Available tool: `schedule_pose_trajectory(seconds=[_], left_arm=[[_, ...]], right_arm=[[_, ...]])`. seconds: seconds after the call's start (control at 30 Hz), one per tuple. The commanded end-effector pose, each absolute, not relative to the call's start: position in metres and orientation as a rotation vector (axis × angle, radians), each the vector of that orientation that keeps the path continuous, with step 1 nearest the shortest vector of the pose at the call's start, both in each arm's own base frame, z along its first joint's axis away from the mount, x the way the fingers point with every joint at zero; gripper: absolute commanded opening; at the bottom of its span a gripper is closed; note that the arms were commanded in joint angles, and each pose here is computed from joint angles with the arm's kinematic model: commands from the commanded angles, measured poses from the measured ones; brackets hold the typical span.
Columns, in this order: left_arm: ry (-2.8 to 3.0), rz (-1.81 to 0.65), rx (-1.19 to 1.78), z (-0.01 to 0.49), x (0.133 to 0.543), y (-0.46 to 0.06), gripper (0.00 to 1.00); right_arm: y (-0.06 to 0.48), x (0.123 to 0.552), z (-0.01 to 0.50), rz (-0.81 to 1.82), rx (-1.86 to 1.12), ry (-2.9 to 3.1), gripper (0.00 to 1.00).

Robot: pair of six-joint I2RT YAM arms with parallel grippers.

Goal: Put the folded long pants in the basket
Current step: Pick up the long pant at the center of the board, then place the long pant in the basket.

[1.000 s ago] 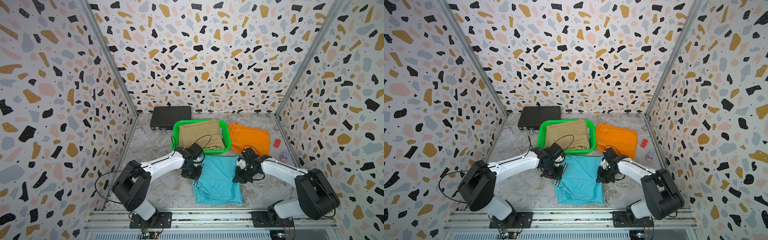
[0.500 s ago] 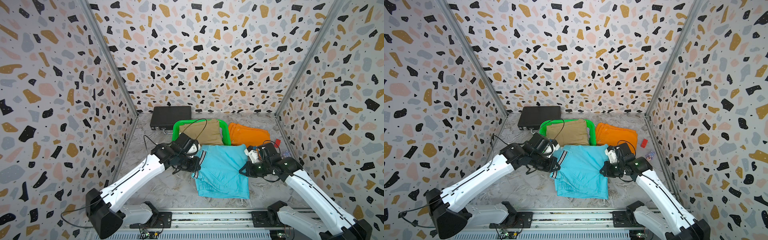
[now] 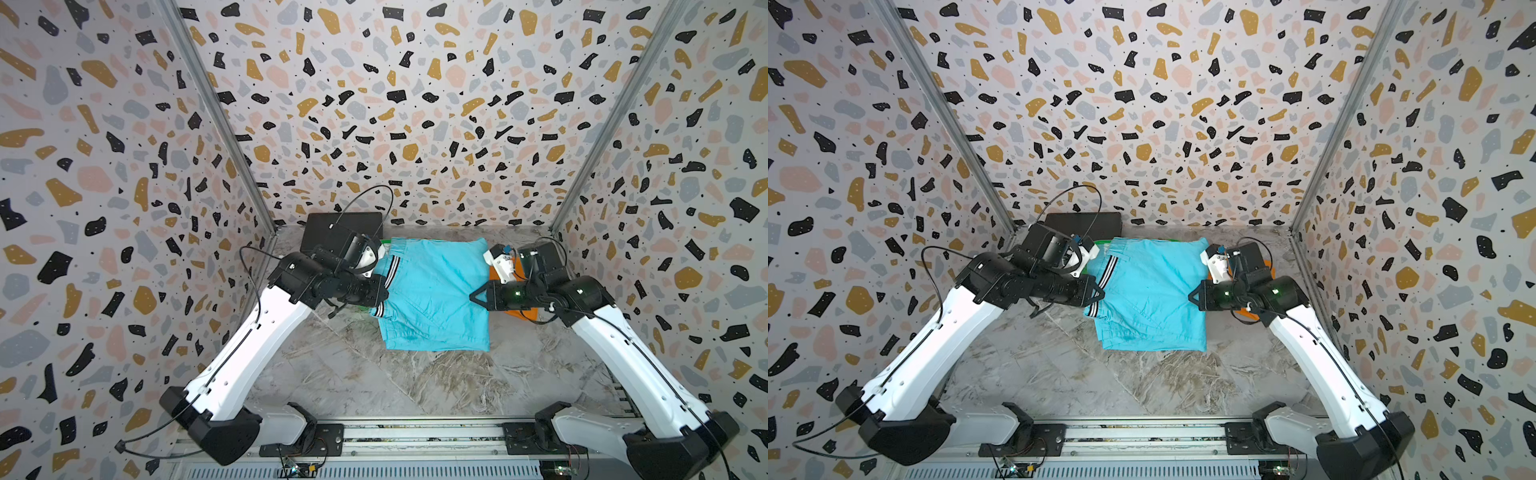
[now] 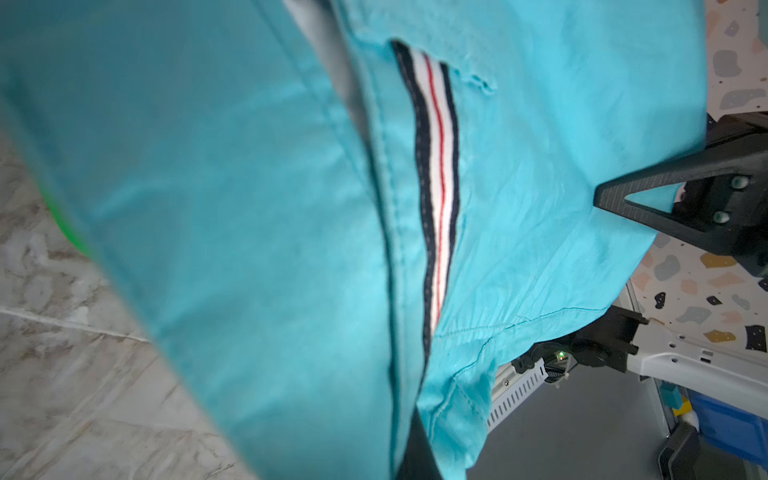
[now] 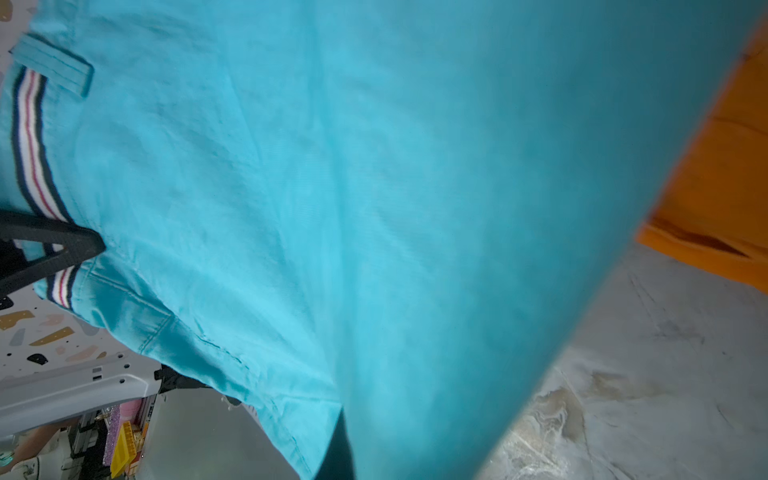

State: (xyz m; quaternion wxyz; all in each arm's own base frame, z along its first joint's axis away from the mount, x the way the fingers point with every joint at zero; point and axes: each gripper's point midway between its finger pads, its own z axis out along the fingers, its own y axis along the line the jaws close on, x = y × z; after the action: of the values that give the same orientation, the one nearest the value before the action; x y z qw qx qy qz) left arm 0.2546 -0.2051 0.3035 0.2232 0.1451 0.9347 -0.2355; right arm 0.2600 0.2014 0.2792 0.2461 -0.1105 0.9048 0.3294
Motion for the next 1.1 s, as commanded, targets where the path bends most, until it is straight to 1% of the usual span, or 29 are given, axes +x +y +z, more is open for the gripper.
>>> schedule_pose_trajectory(seconds=[0.0,0.17,0.37,0.63,0.73,0.87,1.07], left_arm=[[2.519,-0.613,0.415,0.315,0.284,-0.199,0.0],[2.553,-0.58,0.367,0.3,0.324,-0.19,0.0],[2.657,-0.615,0.268,0.258,0.367,-0.184,0.0],[2.774,-0.565,0.231,0.195,0.405,-0.18,0.0],[2.808,-0.55,0.226,0.177,0.414,-0.179,0.0],[2.786,-0.543,0.22,0.178,0.429,-0.177,0.0],[2.676,-0.592,0.175,0.218,0.458,-0.176,0.0]], right_arm=[[0.212,0.296,0.313,0.883,-0.319,2.334,0.0],[0.23,0.341,0.305,0.878,-0.281,2.371,0.0],[0.247,0.38,0.271,0.875,-0.238,2.432,0.0],[0.254,0.404,0.19,0.802,-0.218,2.584,0.0],[0.254,0.409,0.173,0.785,-0.209,2.617,0.0],[0.255,0.416,0.18,0.773,-0.205,2.588,0.0],[0.262,0.436,0.224,0.784,-0.213,2.496,0.0]])
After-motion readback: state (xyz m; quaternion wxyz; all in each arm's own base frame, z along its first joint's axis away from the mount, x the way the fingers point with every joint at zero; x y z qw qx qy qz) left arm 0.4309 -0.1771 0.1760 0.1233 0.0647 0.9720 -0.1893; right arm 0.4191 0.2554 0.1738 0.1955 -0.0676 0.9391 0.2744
